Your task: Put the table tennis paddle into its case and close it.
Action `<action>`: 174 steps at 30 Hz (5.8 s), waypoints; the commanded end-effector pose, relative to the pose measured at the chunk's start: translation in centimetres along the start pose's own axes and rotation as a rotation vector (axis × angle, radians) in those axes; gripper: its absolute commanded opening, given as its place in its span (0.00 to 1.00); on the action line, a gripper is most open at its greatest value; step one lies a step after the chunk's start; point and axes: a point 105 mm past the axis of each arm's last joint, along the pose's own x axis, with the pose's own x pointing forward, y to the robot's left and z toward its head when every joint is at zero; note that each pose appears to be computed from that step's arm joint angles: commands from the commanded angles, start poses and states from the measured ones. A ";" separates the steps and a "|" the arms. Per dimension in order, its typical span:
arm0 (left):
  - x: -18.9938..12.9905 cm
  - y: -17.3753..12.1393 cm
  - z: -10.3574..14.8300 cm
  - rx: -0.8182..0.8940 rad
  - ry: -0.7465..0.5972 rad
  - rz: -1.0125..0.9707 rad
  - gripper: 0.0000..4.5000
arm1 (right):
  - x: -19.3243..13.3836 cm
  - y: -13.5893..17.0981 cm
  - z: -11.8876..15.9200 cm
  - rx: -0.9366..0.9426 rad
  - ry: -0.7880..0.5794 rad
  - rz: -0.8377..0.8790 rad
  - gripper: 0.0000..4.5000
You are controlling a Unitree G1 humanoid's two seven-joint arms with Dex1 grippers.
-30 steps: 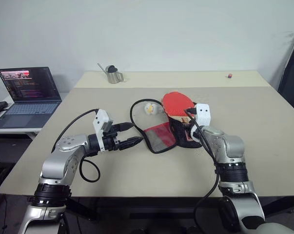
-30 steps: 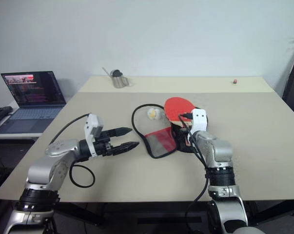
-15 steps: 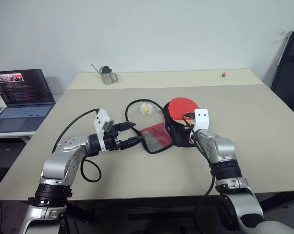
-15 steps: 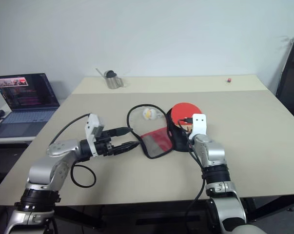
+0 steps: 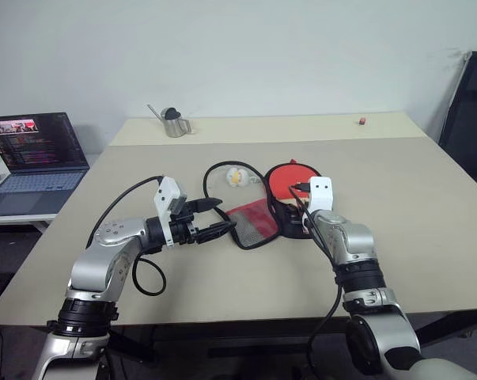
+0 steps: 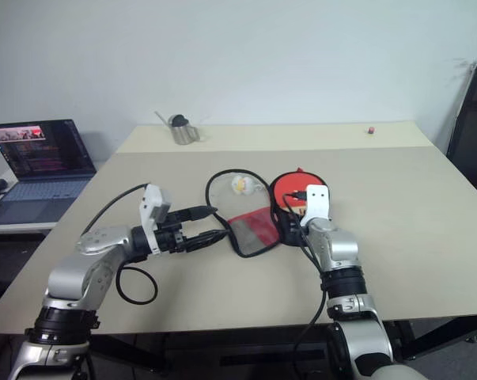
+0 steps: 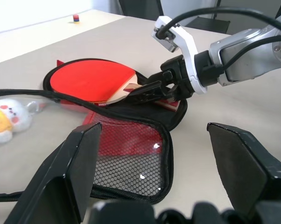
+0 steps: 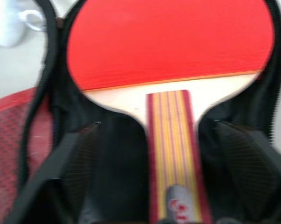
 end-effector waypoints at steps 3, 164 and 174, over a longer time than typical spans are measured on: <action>-0.3 1.0 1.2 0.064 -0.034 0.073 0.88 | -2.8 2.3 2.5 -0.053 -0.101 0.197 0.99; -2.1 -0.1 -1.5 0.067 0.160 -0.131 0.88 | 0.3 0.6 -1.1 -0.050 0.144 0.562 0.01; -2.7 -3.5 -2.5 0.009 0.203 -0.238 0.88 | -4.3 1.7 -2.5 -0.029 0.181 0.623 0.01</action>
